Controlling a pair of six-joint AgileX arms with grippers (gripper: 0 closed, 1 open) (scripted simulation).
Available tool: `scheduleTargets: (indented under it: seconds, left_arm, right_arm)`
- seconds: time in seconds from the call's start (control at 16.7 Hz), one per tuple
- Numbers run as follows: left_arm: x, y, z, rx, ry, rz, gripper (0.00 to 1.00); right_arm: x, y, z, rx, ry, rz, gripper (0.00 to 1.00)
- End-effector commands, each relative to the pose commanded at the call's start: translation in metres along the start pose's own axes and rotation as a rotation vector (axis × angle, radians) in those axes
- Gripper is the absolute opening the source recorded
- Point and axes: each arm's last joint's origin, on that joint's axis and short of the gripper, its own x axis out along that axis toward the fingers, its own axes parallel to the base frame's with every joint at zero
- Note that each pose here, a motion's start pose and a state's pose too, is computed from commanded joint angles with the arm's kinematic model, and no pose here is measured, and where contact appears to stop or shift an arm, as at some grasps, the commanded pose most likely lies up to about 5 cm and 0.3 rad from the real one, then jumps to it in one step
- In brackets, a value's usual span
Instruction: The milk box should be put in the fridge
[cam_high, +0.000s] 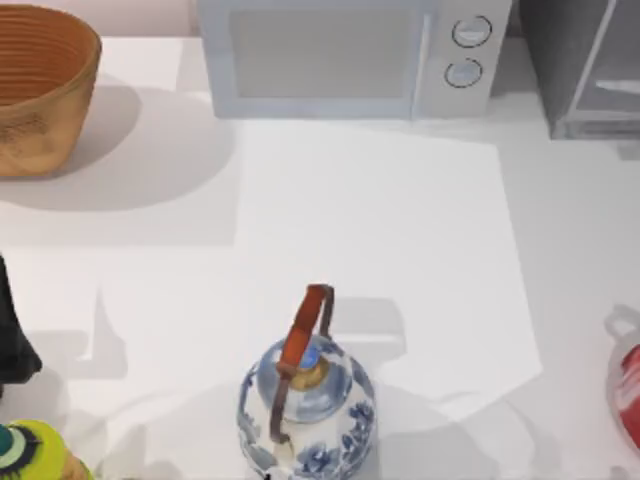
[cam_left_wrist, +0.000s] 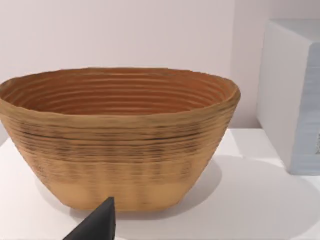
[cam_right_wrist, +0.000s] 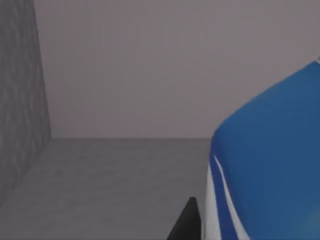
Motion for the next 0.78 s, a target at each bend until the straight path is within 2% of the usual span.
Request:
scheduleTargets:
  seconds: [0.24, 0.48, 0.78]
  left_arm:
    - [0.0, 0.0, 0.0, 0.0, 0.0, 0.0, 1.0]
    - [0.0, 0.0, 0.0, 0.0, 0.0, 0.0, 1.0]
    - [0.0, 0.0, 0.0, 0.0, 0.0, 0.0, 1.0]
  right_arm:
    - [0.033, -0.001, -0.007, 0.015, 0.033, 0.005, 0.0]
    - [0.085, -0.004, 0.024, -0.008, -0.053, 0.013, 0.0]
    - [0.116, -0.002, 0.019, -0.003, -0.004, 0.005, 0.0]
